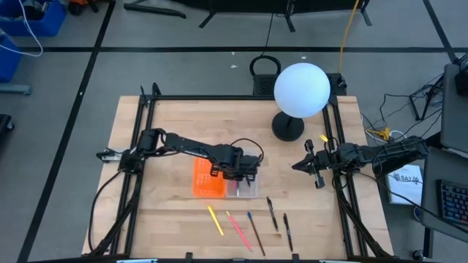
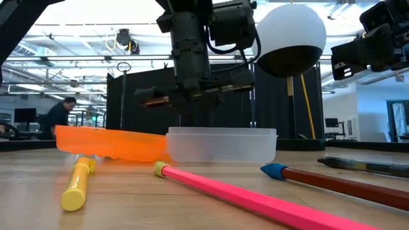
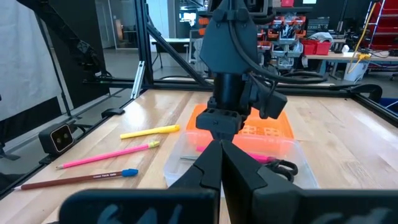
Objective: Pick & place school supplies into a supply box
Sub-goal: Put the pink pen into the orange supply box, then put the black pen into the orange supply box
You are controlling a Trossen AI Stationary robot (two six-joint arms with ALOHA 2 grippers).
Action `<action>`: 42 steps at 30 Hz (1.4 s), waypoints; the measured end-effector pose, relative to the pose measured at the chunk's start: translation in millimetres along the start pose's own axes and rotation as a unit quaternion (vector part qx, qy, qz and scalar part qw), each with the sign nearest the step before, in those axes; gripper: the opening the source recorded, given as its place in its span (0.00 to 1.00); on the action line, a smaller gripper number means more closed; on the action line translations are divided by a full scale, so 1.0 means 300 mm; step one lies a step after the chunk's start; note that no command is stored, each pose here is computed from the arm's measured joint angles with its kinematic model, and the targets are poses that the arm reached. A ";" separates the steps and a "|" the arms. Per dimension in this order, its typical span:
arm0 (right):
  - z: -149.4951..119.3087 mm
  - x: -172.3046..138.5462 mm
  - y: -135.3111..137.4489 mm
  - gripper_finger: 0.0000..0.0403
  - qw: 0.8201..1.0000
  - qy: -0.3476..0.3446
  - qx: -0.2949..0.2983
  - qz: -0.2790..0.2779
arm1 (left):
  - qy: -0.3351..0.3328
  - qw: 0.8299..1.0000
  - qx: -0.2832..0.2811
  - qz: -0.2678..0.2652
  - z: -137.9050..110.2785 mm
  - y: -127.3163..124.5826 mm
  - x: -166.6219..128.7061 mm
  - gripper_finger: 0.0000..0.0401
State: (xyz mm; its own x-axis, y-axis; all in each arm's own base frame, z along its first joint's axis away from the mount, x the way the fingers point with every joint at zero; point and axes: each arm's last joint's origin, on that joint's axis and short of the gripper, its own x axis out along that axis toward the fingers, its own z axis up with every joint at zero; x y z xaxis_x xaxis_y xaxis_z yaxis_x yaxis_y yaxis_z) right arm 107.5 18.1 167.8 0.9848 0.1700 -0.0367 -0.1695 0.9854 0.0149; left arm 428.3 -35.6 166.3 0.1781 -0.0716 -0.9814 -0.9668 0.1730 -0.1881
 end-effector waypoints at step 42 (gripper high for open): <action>0.024 -0.002 0.011 0.00 0.996 -0.040 -0.053 0.052 | -0.452 0.669 0.588 -0.045 -0.242 0.346 -0.954 0.01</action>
State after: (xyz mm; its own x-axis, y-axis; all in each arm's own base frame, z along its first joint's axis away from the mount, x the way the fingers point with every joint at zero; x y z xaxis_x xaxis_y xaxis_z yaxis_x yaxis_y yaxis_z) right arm 106.8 21.1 175.1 0.9607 0.2748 0.0393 -0.2703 0.9583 -0.0922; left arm 263.6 -68.6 430.5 0.7785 0.3973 -0.4859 -0.2260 0.8997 0.3735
